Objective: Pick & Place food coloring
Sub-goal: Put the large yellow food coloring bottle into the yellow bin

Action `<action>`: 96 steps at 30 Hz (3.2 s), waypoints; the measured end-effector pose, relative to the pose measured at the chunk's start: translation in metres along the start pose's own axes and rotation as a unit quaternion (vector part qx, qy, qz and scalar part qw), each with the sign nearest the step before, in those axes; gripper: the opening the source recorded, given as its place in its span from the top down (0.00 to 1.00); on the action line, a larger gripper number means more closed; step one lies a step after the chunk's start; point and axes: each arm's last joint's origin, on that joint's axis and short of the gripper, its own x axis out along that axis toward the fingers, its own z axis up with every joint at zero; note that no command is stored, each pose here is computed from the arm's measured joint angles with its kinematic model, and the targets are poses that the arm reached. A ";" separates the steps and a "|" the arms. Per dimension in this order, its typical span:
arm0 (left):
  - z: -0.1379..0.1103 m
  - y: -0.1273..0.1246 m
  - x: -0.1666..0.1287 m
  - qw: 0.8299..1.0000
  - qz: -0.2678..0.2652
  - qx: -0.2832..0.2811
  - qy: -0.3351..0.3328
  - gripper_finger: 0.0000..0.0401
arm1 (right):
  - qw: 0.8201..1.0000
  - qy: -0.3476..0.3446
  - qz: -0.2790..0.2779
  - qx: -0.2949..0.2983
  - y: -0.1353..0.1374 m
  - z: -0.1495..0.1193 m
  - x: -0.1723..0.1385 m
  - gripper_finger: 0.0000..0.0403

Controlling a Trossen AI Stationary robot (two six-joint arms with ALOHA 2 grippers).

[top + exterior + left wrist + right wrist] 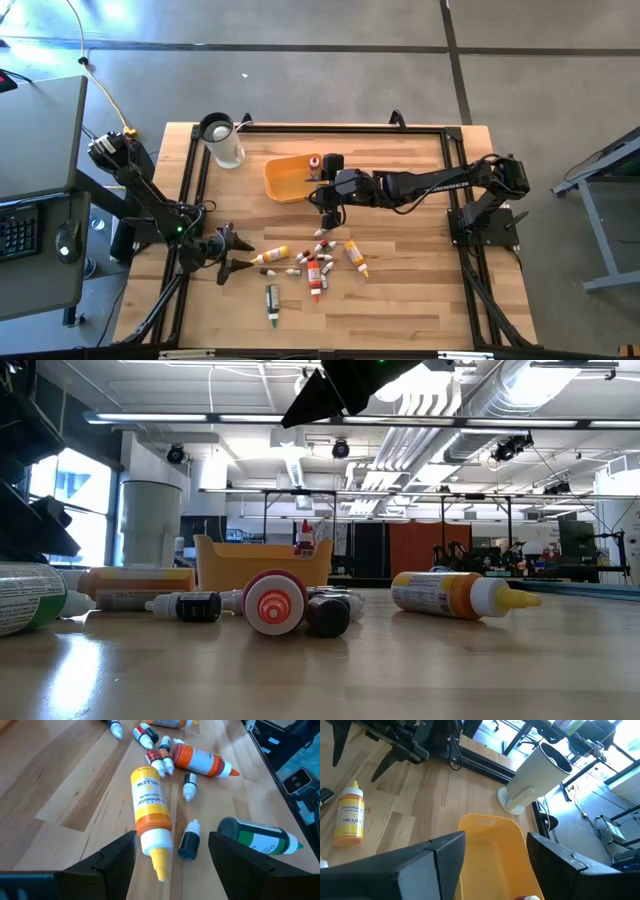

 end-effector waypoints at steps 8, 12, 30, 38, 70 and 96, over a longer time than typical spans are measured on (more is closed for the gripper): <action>0.003 -0.006 0.000 0.999 -0.034 -0.029 -0.001 0.39 | 1.000 -0.001 0.003 0.000 0.000 0.000 0.000 0.49; 0.002 -0.004 0.000 1.000 -0.028 -0.015 0.002 0.39 | 1.000 -0.001 0.003 0.000 0.000 0.000 0.000 0.49; -0.006 0.003 0.006 0.997 0.056 0.053 -0.026 0.39 | 0.999 0.013 0.009 0.038 0.001 -0.003 0.000 0.49; -0.012 0.000 0.015 0.994 0.080 0.073 -0.017 0.39 | 0.999 0.017 0.011 0.036 0.002 -0.003 0.000 0.49; -0.003 0.004 0.050 0.988 0.111 0.079 0.071 0.64 | 0.999 0.016 0.010 0.038 0.002 -0.003 0.000 0.49; -0.001 0.002 0.051 0.990 0.106 0.082 0.053 0.51 | 0.999 0.021 0.012 0.036 0.002 -0.004 0.000 0.49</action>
